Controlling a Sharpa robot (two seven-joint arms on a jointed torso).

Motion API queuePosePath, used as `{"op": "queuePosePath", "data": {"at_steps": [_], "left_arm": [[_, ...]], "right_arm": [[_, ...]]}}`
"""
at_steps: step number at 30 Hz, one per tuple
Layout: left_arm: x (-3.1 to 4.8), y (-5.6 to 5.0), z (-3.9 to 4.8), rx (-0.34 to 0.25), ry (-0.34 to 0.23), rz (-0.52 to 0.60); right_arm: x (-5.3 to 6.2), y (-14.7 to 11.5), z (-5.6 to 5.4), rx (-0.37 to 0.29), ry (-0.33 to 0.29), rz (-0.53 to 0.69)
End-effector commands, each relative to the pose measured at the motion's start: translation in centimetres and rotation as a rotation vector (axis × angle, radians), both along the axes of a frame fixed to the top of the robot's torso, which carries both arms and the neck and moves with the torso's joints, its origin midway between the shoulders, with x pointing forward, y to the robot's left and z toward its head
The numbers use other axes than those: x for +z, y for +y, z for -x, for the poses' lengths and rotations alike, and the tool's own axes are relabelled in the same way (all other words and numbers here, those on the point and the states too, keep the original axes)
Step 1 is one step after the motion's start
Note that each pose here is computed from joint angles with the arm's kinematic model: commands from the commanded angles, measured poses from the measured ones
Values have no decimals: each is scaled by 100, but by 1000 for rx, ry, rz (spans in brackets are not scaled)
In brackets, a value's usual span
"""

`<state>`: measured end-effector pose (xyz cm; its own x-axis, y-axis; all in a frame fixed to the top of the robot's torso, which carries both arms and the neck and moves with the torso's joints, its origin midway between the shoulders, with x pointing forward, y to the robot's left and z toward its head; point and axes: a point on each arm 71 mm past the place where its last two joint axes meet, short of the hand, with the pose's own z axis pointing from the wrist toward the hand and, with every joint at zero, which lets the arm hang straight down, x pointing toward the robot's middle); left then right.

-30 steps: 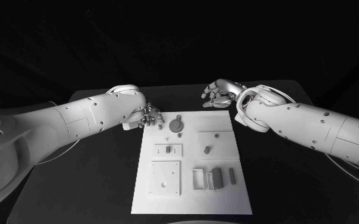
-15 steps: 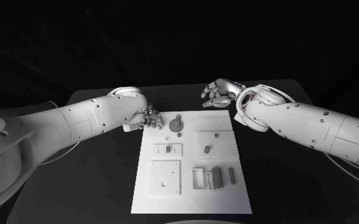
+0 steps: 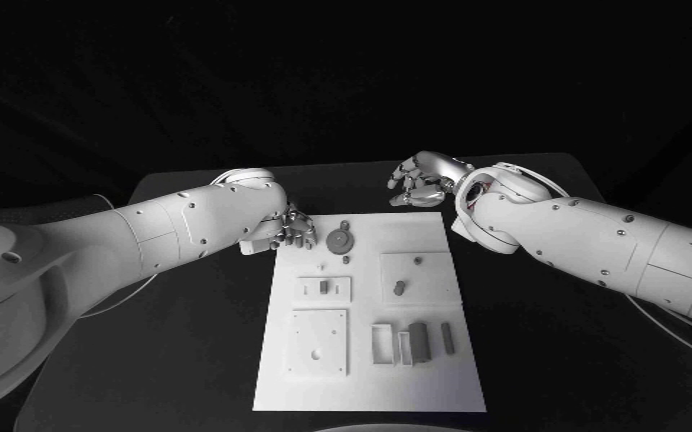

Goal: Assemble the parts on the task board

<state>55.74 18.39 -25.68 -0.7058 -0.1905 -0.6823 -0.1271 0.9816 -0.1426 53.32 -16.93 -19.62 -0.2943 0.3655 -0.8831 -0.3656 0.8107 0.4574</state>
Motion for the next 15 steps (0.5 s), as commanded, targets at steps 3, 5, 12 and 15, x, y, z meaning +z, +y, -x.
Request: {"op": "queuePosePath", "data": {"at_steps": [3, 5, 12, 15], "left_arm": [[-5, -36, -1, -10, -4, 17], [-7, -41, -2, -9, -7, 19], [-13, -64, -7, -5, -13, 32], [-14, -66, -7, -4, -12, 35]], "right_arm": [[-8, 25, 5, 14, 11, 2], [-9, 24, 5, 14, 11, 2], [-13, 31, 6, 15, 13, 3], [-14, 31, 7, 15, 15, 4]]}}
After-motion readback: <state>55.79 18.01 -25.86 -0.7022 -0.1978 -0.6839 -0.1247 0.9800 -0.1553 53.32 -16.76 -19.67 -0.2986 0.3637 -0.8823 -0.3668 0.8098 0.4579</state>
